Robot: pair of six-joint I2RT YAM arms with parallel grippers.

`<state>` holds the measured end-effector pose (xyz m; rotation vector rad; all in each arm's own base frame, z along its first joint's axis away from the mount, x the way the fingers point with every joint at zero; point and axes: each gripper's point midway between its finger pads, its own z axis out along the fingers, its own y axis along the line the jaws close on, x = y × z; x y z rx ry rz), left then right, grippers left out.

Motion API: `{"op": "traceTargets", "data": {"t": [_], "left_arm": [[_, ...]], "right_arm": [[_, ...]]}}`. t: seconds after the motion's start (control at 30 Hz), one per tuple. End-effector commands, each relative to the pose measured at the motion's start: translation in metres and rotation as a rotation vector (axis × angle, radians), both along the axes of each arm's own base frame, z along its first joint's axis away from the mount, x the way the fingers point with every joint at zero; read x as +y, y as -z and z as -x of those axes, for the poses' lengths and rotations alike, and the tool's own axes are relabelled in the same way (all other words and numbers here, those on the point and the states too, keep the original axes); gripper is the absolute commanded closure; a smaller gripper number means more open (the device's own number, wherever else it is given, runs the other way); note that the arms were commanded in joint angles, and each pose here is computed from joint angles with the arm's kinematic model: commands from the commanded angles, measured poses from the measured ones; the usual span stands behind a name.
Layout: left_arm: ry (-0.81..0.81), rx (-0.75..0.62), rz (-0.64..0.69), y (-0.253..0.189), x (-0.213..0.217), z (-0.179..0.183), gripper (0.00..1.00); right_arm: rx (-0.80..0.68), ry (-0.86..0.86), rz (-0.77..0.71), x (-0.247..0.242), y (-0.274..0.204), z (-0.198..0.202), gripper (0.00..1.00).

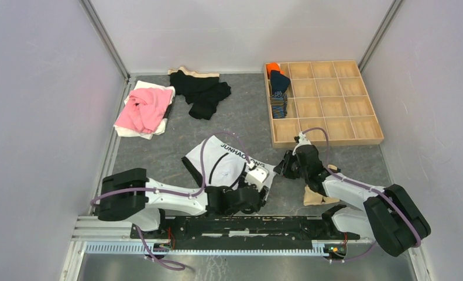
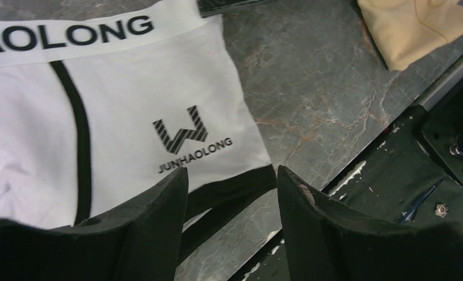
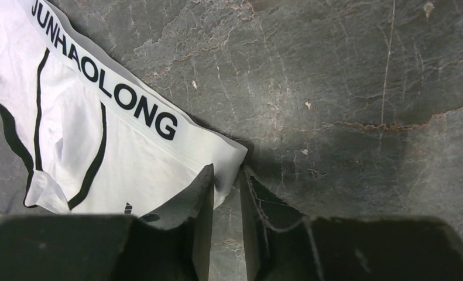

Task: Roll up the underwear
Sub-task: Fold the underwear at the center of the board.

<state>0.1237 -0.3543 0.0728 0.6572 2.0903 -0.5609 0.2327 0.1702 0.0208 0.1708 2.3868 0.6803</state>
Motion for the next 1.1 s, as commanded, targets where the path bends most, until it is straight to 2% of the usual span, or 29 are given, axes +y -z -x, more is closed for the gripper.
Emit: {"op": "traceTargets", "data": {"t": [0.0,0.2,0.43,0.67,0.9,1.07], "left_arm": [[0.044,-0.072,-0.025,-0.01,-0.031,0.005,0.35],[0.065,-0.069,-0.142,0.013,-0.047,0.012,0.34],[0.043,-0.072,-0.278,0.034,-0.041,0.012,0.34],[0.042,-0.068,-0.33,0.047,-0.037,0.015,0.38],[0.028,-0.078,-0.361,0.056,-0.033,0.013,0.56],[0.02,-0.079,-0.354,0.053,-0.031,0.012,0.77]], "right_arm": [[0.04,0.002,0.034,-0.009,0.02,0.01,0.76],[0.044,-0.006,0.036,-0.011,0.023,0.013,0.94],[0.026,-0.013,0.047,-0.012,0.018,0.01,0.96],[0.022,-0.014,0.057,-0.014,0.019,0.011,0.97],[0.008,-0.02,0.062,-0.015,0.016,0.011,1.0],[-0.028,-0.023,0.082,-0.019,0.008,0.01,1.0]]}}
